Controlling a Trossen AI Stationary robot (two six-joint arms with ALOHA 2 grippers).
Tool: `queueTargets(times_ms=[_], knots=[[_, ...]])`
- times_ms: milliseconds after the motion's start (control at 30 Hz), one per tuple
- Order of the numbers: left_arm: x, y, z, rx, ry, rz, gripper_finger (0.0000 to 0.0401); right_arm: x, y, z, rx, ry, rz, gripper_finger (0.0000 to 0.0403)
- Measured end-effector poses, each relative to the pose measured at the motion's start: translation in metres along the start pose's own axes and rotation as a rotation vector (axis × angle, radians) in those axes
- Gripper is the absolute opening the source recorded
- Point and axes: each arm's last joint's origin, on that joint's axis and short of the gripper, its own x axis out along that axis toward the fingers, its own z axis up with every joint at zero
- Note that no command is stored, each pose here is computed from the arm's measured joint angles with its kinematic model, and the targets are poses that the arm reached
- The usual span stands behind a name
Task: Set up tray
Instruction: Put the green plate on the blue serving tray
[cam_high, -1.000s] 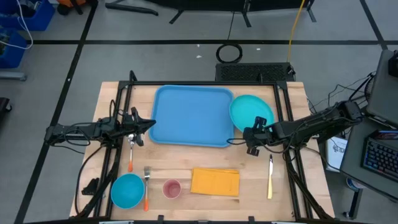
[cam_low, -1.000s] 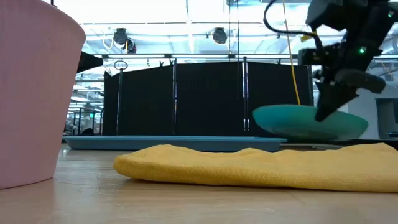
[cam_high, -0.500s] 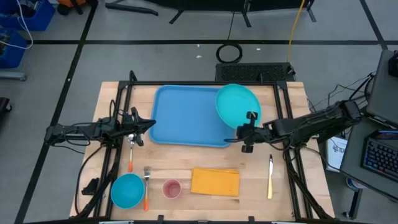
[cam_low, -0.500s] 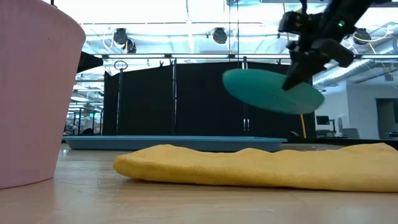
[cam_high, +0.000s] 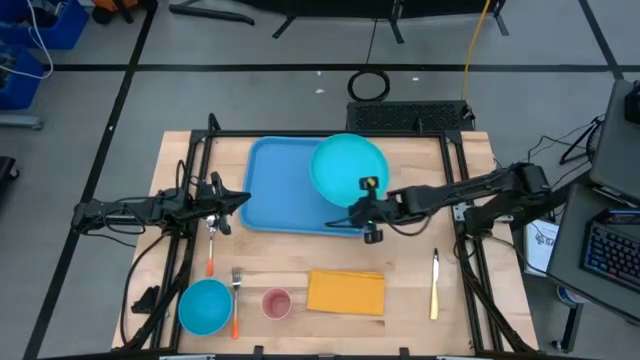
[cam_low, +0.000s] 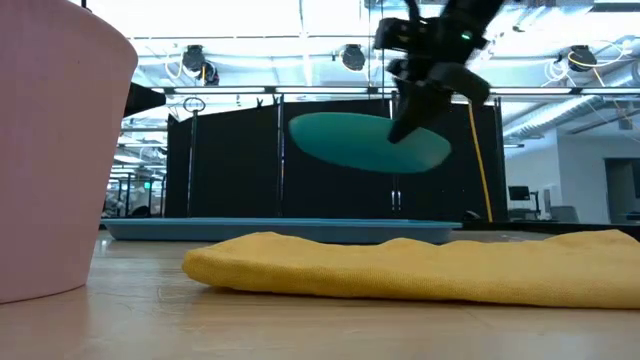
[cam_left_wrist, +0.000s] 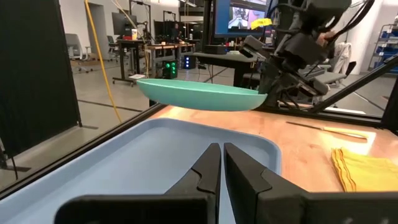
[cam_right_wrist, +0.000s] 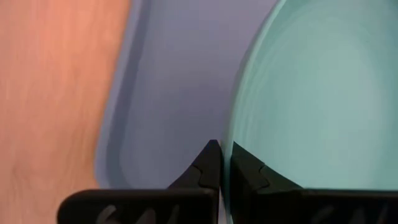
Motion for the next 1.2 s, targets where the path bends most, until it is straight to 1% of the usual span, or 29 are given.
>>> queueTargets(times_ms=[167,333,500,700,767,1000,1200], knots=[[0.000,0.000,0.000,-0.002,-0.001,-0.001,0.0026,0.009,-0.011,0.023,-0.046,-0.018,0.034,0.0000],[0.000,0.000,0.000,-0.005,0.000,-0.007,0.0026,0.025,-0.015,0.033,-0.091,0.018,0.061,0.0000],[0.000,0.000,0.000,-0.007,-0.001,-0.008,0.0026,0.046,-0.012,0.036,-0.114,0.047,0.108,0.0000],[0.000,0.000,0.000,-0.007,-0.001,-0.008,0.0026,0.064,-0.007,0.041,-0.161,0.011,0.129,0.0000],[0.000,0.000,0.000,-0.008,-0.001,-0.008,0.0026,0.069,-0.007,0.042,-0.159,-0.009,0.150,0.0000],[0.000,0.000,0.000,-0.007,-0.001,-0.008,0.0026,0.080,-0.012,0.039,-0.129,-0.006,0.188,0.0000],[0.000,0.000,0.000,-0.007,0.000,-0.007,0.0026,0.090,-0.009,0.039,-0.140,-0.003,0.192,0.0000]])
